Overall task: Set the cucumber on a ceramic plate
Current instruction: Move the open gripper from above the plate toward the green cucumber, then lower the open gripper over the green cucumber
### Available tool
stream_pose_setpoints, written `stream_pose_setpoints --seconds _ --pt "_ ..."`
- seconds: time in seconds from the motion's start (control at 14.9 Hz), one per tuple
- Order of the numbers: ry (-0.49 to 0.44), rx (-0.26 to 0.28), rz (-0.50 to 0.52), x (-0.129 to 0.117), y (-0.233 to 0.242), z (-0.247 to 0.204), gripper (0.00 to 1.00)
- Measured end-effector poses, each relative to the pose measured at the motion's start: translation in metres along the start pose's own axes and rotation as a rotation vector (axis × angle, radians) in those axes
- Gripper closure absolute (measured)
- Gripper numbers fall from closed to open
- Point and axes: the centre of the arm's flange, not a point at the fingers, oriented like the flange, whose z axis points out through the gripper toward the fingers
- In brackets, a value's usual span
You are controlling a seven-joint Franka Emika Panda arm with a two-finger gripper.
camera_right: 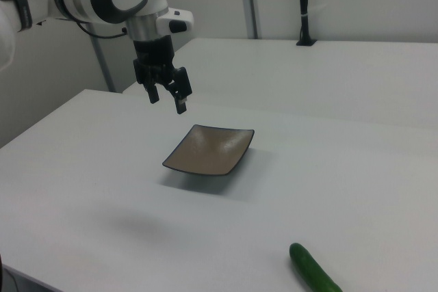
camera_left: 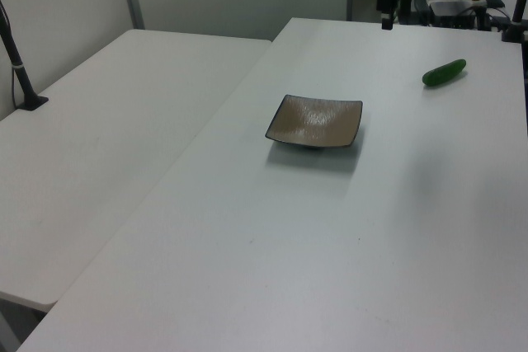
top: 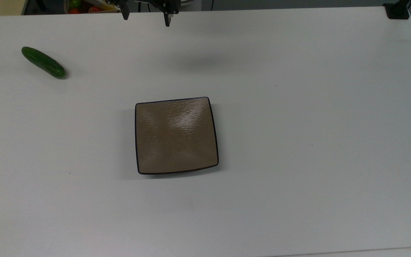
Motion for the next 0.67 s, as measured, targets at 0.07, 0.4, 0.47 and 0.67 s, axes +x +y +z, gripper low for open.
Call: stream_pose_setpoints --seconds 0.07,0.4,0.47,0.67 --pt "0.001 0.000 -0.012 0.000 0.001 -0.001 0.00" --pt "-0.009 0.003 -0.250 -0.026 0.064 -0.002 0.00" --pt "-0.015 -0.011 -0.307 -0.039 0.083 -0.001 0.00" --pt "-0.030 -0.089 -0.450 -0.052 0.125 0.000 0.00"
